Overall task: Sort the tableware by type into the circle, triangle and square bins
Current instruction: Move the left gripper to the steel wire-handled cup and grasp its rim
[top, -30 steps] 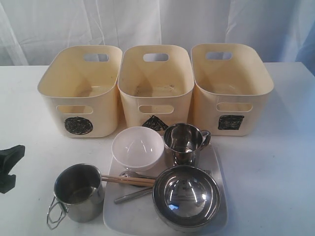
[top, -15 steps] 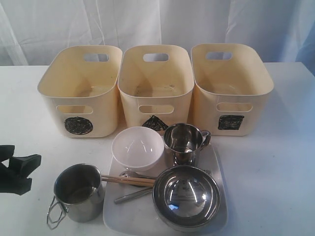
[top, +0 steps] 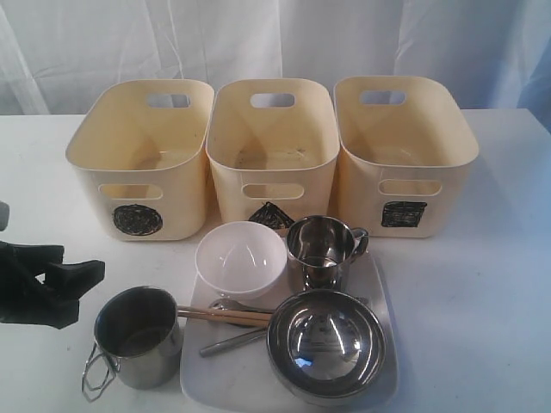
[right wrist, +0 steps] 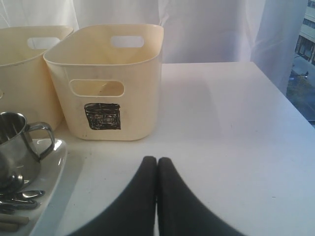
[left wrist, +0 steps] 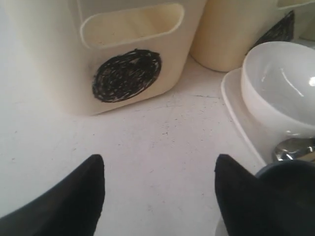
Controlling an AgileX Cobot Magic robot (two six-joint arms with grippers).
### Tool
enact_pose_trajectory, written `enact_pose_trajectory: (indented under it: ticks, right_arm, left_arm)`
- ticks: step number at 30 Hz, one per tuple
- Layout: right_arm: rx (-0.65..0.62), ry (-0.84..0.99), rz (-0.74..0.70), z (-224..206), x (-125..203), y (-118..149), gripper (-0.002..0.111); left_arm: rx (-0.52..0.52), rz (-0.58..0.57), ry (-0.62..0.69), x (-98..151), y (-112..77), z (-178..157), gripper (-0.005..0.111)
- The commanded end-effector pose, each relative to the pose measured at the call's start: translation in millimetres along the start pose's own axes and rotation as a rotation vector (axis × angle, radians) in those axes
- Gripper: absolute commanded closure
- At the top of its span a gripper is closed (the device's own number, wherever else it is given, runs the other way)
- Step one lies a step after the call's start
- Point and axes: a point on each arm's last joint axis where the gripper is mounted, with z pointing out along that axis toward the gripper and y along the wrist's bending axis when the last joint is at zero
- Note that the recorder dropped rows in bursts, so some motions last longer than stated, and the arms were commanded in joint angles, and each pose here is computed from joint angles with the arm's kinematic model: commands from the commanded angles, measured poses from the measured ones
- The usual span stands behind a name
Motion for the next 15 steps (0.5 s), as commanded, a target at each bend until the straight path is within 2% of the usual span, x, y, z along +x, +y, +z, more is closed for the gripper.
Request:
enact_pose_trajectory:
  ticks: [1, 7, 12, 15]
  right_arm:
    - [0.002, -0.013, 0.002, 0, 0, 0, 0.108]
    - [0.002, -0.013, 0.002, 0, 0, 0, 0.108]
    - [0.002, -0.013, 0.002, 0, 0, 0, 0.108]
    - [0.002, -0.013, 0.002, 0, 0, 0, 0.108]
  left_arm:
    - [0.051, 0.021, 0.008, 0, -6.1, 1, 0.04]
    - [0.117, 0.09, 0.058, 4, -19.1, 4, 0.04]
    - [0.095, 0.122, 0.148, 12, -22.2, 5, 0.04]
    - [0.106, 0.125, 0.144, 12, -24.1, 5, 0.04]
